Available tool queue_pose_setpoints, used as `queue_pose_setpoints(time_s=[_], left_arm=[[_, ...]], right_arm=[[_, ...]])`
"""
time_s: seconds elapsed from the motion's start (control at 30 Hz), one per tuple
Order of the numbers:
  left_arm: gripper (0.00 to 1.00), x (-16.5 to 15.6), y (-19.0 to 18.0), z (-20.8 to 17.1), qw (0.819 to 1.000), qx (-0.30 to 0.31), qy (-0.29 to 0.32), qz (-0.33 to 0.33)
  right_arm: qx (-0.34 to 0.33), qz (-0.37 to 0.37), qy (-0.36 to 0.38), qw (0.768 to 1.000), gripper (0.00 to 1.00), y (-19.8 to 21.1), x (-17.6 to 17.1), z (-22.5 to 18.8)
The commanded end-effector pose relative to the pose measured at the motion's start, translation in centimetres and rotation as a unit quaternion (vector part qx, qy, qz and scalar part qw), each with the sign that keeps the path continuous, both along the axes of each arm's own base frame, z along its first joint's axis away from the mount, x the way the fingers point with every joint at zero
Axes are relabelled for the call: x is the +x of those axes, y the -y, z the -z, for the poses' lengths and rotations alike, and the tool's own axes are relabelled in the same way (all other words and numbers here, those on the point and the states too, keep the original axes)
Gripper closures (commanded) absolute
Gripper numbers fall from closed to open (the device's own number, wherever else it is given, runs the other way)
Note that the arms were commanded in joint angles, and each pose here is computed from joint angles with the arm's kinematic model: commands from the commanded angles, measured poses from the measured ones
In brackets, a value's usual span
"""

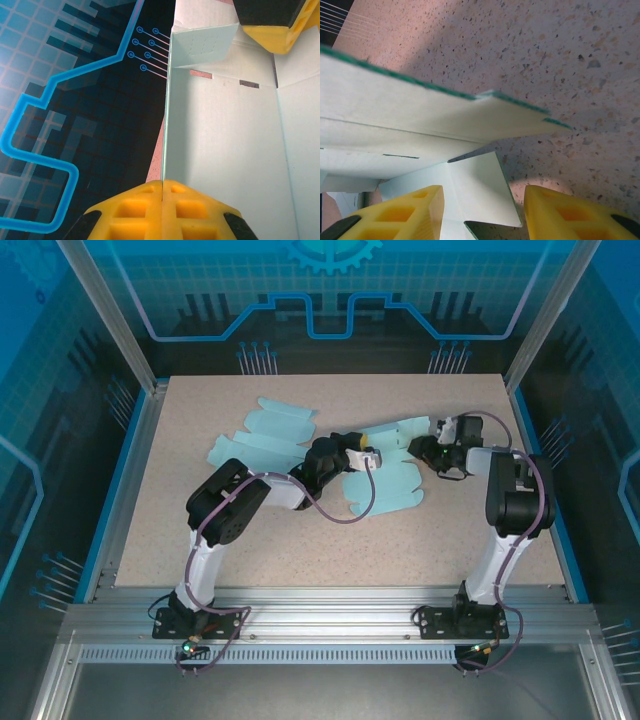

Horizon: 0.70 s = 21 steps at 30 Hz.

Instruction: Fold the paper box

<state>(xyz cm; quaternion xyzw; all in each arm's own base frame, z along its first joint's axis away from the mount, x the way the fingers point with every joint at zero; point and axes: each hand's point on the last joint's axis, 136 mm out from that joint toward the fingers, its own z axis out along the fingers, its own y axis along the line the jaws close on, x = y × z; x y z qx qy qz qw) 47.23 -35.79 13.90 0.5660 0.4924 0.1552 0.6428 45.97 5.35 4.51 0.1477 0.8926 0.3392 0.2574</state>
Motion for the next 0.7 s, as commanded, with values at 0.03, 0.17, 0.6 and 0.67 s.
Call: queue_pose_setpoints(time_s=[0.03, 0.17, 0.6, 0.67], left_arm=[[1.00, -0.3, 0.1, 0.2, 1.000, -0.015, -0.008, 0.010], [1.00, -0.2, 0.1, 0.5, 1.000, -0.012, -0.010, 0.011], [1.00, -0.1, 0.5, 0.8, 1.000, 0.003, -0.005, 0.012], [1.00, -0.1, 0.8, 1.2, 1.000, 0.015, -0.001, 0.012]], right_arm=[[-0.004, -0.009, 0.015, 1.000, 0.53, -0.6, 0.8, -0.5], [0.009, -0.025, 0.039, 0.999, 0.60, -1.6, 1.3, -1.5], [0.002, -0.059, 0.073, 0.996, 0.73, -4.4, 0.7, -4.0], [0.005, -0.058, 0.071, 0.996, 0.74, -4.7, 0.7, -3.8]])
